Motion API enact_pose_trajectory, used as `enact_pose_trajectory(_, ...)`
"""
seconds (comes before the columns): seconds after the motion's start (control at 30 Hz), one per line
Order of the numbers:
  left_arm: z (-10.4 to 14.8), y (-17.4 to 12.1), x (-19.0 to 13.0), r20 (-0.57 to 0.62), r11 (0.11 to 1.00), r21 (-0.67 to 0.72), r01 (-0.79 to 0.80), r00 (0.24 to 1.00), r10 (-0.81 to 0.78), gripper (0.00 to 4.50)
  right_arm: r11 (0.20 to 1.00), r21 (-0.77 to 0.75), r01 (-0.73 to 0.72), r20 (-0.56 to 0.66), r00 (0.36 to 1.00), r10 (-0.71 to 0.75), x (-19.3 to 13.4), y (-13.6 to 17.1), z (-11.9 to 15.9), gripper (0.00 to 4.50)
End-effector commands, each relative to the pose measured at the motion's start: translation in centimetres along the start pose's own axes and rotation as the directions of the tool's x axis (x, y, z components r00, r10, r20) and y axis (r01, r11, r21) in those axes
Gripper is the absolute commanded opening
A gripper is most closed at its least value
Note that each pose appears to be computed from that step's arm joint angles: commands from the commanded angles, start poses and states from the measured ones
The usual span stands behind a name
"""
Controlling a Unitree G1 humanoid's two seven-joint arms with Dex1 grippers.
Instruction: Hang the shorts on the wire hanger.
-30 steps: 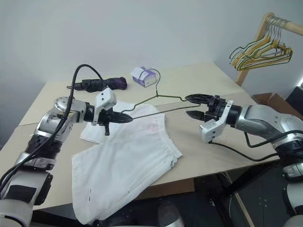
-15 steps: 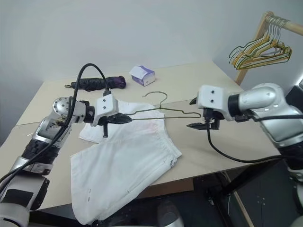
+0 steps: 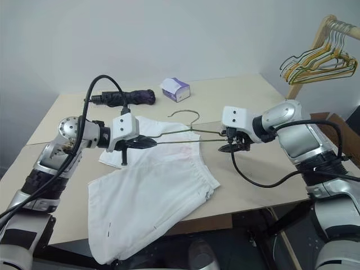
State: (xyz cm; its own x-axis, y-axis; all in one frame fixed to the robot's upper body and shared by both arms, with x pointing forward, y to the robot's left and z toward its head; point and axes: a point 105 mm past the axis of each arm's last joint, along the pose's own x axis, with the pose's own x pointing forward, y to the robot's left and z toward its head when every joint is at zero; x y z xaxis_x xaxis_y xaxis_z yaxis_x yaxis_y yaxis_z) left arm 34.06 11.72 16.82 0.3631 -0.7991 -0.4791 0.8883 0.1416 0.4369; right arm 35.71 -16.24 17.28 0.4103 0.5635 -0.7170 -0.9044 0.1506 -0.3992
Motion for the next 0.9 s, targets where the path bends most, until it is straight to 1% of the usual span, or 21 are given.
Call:
enact_pose_trajectory(0.03,0.9,0.5,-1.0,0.013,0.999,0.042,-0.024,1.000,0.023,0.00,0.999,-0.046,0.024,0.034,0.999,-0.023,-0.9,-0.7,1.3,1.76)
enact_pose_trajectory(0.1,0.9,0.4,-1.0,0.011,0.999,0.046,-0.017,1.000,0.017,0.00,0.999,-0.050,0.021,0.040,0.999,-0.019,-0.9,-0.6,1.4,0.98)
enact_pose_trajectory(0.13,0.9,0.4,-1.0,0.012,0.999,0.045,-0.013,1.000,0.013,0.00,0.998,-0.054,0.021,0.044,0.999,-0.019,-0.9,-0.6,1.5,0.72)
enact_pose_trajectory(0.2,0.8,0.2,-0.9,0.007,0.999,0.048,-0.001,1.000,0.000,0.00,0.998,-0.066,0.021,0.048,0.999,-0.018,-1.0,-0.5,1.6,0.02)
enact_pose_trajectory(0.43,0.7,0.2,-0.7,0.010,0.998,0.069,0.002,1.000,-0.003,0.00,0.998,-0.069,-0.006,0.073,0.997,0.012,-1.2,0.7,1.4,0.02)
enact_pose_trajectory(0.53,0.9,1.0,-0.9,0.082,0.999,0.022,-0.040,0.996,0.038,0.78,0.999,-0.040,-0.014,0.070,0.997,0.017,-1.4,1.2,0.7,0.00)
enact_pose_trajectory(0.6,0.6,2.1,-1.4,0.139,0.994,-0.017,-0.104,0.985,0.106,1.40,0.999,0.008,-0.032,0.080,0.996,0.031,-1.9,1.9,-0.1,0.00)
enact_pose_trajectory(0.7,-0.6,3.2,-2.2,0.140,0.981,-0.060,-0.184,0.972,0.191,2.31,0.995,0.089,-0.052,0.093,0.995,0.044,-2.6,3.0,-1.3,0.00)
enact_pose_trajectory(0.77,-1.0,3.7,-2.9,0.164,0.968,-0.093,-0.231,0.956,0.244,2.91,0.983,0.176,-0.049,0.088,0.996,0.034,-3.1,3.8,-2.3,0.00)
enact_pose_trajectory(0.8,-1.0,4.0,-3.5,0.185,0.958,-0.131,-0.254,0.944,0.275,3.27,0.974,0.223,-0.045,0.076,0.997,0.029,-3.3,4.4,-3.1,0.00)
enact_pose_trajectory(0.9,-0.7,4.0,-4.7,0.245,0.936,-0.217,-0.276,0.913,0.326,4.18,0.922,0.387,-0.023,0.069,0.998,-0.004,-3.6,6.0,-4.9,0.00)
